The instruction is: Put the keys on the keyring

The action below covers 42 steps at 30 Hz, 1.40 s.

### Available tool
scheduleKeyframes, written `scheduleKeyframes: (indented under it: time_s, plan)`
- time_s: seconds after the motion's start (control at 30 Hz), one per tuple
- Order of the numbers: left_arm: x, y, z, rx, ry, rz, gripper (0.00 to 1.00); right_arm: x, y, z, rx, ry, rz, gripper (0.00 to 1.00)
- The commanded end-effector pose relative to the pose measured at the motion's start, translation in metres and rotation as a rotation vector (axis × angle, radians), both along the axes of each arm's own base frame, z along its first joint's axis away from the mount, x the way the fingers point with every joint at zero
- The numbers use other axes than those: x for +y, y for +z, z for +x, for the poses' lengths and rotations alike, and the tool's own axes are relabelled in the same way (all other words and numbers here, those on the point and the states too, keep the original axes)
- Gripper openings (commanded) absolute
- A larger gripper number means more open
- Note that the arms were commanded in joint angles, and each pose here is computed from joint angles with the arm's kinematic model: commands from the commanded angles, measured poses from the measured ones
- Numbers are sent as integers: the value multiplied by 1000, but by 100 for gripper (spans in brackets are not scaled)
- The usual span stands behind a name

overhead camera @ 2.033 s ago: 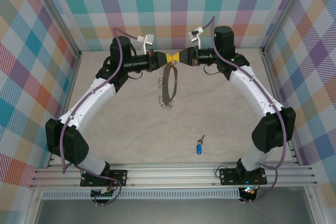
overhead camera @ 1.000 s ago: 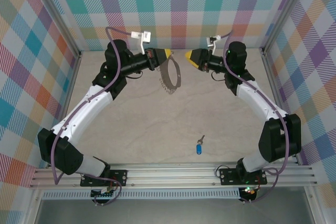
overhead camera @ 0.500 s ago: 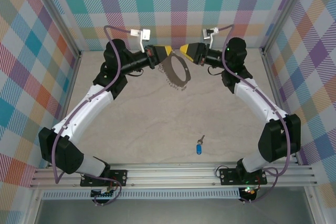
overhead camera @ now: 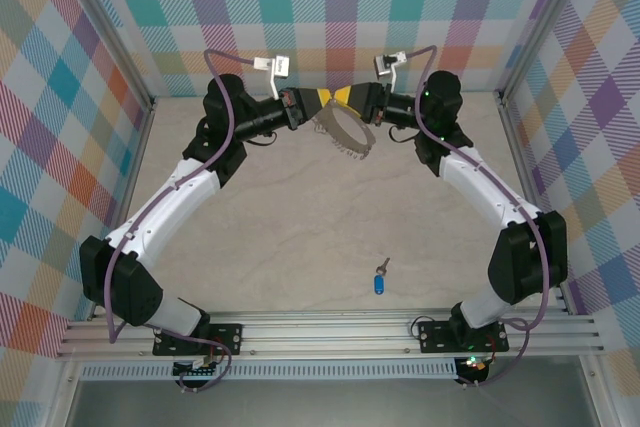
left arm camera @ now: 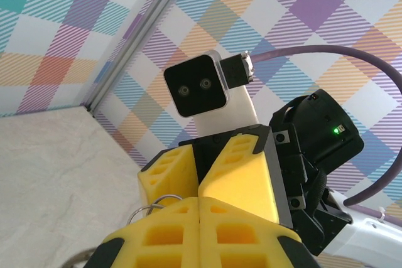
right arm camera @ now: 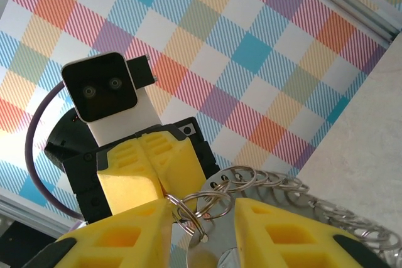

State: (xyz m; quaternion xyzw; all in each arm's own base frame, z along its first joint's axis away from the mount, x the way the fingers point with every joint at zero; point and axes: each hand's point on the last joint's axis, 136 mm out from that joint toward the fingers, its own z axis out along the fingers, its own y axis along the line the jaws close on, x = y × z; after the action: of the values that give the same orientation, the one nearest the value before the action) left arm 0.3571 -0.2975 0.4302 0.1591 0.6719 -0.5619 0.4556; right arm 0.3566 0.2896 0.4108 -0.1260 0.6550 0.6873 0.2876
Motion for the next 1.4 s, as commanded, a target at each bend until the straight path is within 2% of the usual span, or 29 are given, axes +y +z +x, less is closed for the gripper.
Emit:
scheduleKeyframes:
  time_s: [0.0,0.37,0.6,0.7,0.8,0.93,1.13,1.2,1.3,1.37]
  plan:
    - [0,32,-9,-81,-20,-53,0,2,16,-10,-56,31,20,32]
    - [-1,30,-8,-72,-22,-48,0,2,20,-13,-60,37,25,14]
    - [-3,27,-7,-63,-29,-43,0,7,23,-17,-69,62,23,20]
    - [-3,26,-6,-59,-33,-41,0,9,23,-18,-72,70,19,19]
    - [-4,26,-5,-54,-37,-42,0,11,25,-18,-76,72,20,15]
    - [-4,25,-5,-48,-36,-39,0,12,25,-17,-79,75,18,0]
    - [2,19,0,-2,17,38,0,11,23,-19,-92,65,0,0]
    - [5,19,0,8,34,64,10,10,24,-19,-96,64,-2,0]
    - [11,22,0,15,52,74,34,10,26,-20,-100,66,-2,0]
    - [15,21,-1,24,67,75,46,10,27,-20,-101,63,-2,0]
